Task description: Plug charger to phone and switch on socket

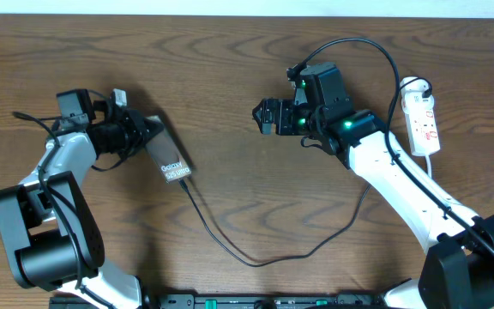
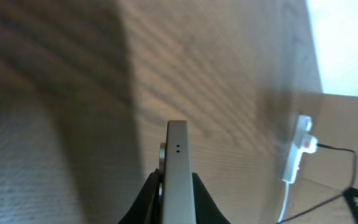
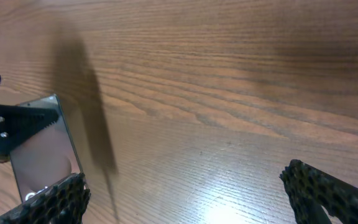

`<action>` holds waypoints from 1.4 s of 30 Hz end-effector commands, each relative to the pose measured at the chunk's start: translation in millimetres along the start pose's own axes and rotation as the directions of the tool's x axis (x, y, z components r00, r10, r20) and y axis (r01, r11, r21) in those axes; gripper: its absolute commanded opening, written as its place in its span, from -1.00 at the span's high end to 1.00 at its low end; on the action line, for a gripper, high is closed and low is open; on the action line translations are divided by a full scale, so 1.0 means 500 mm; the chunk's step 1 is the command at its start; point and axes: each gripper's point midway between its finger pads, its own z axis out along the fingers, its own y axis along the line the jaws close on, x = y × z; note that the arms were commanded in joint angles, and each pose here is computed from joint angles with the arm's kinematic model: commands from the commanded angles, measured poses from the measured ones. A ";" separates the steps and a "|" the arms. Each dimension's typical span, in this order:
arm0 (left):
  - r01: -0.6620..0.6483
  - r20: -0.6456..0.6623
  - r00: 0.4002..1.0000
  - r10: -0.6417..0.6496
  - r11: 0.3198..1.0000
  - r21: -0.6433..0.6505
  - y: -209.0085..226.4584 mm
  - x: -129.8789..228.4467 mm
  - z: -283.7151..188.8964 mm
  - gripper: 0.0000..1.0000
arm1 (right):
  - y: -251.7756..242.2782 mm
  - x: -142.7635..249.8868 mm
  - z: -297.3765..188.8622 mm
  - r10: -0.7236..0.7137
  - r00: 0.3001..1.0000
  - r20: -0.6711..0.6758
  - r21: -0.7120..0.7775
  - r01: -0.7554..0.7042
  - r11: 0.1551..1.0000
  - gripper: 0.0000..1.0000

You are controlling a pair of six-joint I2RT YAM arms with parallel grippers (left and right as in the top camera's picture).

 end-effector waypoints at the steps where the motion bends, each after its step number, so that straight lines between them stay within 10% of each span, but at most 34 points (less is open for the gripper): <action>1: 0.009 -0.007 1.000 -0.009 0.998 -0.054 0.031 0.022 0.005 0.85 | -0.002 -0.007 -0.010 -0.018 1.000 0.013 0.009 0.018 1.000 -0.98; 42: 0.114 -0.077 0.988 -0.132 0.973 -0.201 0.146 0.144 0.024 0.85 | -0.003 -0.006 -0.010 -0.012 1.000 0.010 0.010 0.012 1.000 -0.98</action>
